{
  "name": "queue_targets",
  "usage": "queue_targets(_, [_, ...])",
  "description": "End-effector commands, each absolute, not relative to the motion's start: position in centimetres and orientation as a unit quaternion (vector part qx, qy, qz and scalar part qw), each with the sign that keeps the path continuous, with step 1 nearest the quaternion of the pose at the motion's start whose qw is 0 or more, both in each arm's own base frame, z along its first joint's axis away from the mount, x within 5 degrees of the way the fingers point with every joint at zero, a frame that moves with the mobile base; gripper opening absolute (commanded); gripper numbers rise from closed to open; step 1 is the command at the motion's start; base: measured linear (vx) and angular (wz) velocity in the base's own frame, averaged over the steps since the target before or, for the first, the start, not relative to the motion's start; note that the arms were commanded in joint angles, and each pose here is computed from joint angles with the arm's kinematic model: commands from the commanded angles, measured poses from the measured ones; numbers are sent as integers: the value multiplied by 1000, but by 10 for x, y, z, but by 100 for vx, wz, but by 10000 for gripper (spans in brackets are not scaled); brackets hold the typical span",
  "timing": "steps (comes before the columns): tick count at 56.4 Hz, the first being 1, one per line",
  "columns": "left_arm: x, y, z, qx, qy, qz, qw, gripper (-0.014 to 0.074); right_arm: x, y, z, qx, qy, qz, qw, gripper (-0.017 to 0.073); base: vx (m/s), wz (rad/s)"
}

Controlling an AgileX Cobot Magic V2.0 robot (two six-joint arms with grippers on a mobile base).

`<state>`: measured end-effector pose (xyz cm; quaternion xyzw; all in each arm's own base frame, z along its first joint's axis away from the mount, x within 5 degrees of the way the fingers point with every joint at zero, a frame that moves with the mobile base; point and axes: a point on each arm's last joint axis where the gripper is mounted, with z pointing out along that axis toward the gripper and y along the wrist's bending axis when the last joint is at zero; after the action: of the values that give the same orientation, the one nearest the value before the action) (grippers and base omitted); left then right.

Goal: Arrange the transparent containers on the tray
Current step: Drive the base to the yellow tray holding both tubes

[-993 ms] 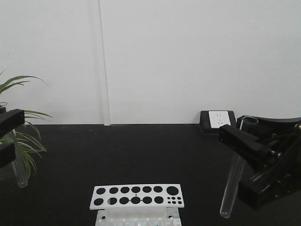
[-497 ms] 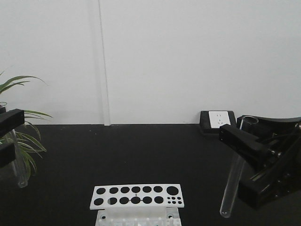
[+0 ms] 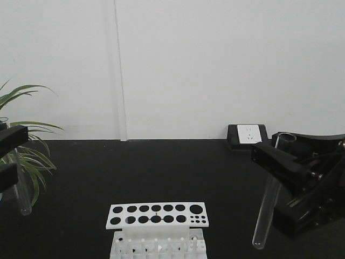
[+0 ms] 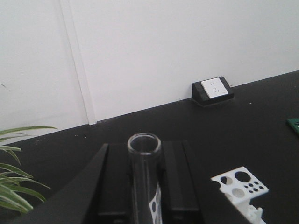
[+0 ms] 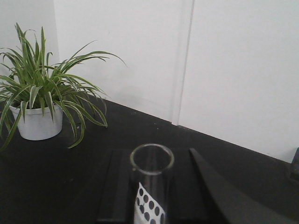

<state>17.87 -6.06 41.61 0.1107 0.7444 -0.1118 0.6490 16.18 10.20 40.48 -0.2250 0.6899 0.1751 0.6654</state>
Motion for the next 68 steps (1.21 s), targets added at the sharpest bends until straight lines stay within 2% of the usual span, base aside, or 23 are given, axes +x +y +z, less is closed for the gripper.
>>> queue_targets(1, [174, -61, 436, 104, 701, -129, 693, -3, 159, 98, 425, -209, 647, 176, 712, -9, -15, -1])
queue_targets(68, [174, -61, 436, 104, 701, -129, 693, -3, 159, 98, 423, -212, 652, 176, 706, -9, -25, 7])
